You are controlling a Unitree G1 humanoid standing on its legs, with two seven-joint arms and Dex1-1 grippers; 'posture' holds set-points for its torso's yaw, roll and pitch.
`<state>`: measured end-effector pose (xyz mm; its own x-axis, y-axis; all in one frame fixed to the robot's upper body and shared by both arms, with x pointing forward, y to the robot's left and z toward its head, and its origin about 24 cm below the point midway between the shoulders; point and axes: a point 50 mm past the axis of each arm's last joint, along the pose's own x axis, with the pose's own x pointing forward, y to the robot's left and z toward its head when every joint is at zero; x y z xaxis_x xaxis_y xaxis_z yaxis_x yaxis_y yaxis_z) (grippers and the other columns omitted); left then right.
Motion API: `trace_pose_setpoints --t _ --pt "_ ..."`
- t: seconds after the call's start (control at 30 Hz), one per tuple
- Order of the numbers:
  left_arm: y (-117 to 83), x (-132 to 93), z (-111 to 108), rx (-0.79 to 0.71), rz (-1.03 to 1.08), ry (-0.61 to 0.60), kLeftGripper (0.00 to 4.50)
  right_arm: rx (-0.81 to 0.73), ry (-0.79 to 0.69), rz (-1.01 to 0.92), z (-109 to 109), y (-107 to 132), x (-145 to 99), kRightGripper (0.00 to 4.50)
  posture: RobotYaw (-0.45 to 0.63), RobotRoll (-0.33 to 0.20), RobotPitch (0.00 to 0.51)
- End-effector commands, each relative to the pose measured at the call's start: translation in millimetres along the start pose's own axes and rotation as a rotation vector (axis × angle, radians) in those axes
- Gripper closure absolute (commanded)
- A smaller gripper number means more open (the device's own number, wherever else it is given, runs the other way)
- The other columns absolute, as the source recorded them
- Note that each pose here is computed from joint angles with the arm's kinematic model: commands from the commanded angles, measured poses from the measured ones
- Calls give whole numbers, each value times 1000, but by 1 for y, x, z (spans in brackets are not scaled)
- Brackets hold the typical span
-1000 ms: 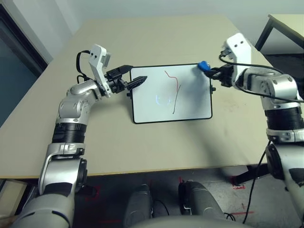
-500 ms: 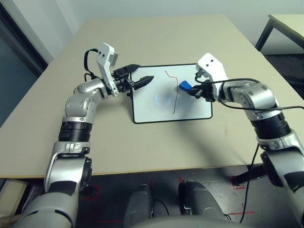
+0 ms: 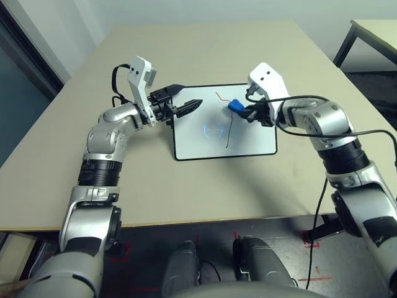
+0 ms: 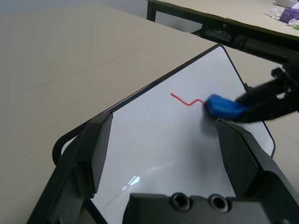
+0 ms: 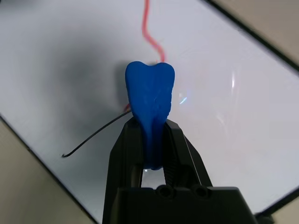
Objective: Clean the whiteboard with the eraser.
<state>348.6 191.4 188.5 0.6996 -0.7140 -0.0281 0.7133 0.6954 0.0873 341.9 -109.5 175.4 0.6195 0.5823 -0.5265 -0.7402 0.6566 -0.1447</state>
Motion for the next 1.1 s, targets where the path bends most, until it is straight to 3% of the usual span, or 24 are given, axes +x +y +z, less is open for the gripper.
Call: trace_pose_setpoints --t 0.03,0.13,0.23,0.5,0.63,0.87,1.1 --pt "-2 -1 -1 0 1 8 0 7 97 80 -22 21 3 3946 -53 0 72" --pt "-2 -2 0 1 3 6 0 7 133 118 -31 33 1 3946 -53 0 72" --pt "-3 -2 0 1 4 5 0 13 124 92 -29 29 2 3946 -53 0 73" --pt "-6 -3 0 -1 6 5 0 36 -1 -113 5 -15 3 3947 -49 0 73" --pt "-7 -4 1 -2 8 4 0 28 45 -84 -5 -9 4 3947 -50 0 72" --pt "-9 -2 2 -2 5 0 0 4 167 38 -29 22 -1 3949 -54 0 69" --pt "-10 0 2 -5 1 -4 0 9 78 -88 -5 -1 0 3951 -55 0 67"
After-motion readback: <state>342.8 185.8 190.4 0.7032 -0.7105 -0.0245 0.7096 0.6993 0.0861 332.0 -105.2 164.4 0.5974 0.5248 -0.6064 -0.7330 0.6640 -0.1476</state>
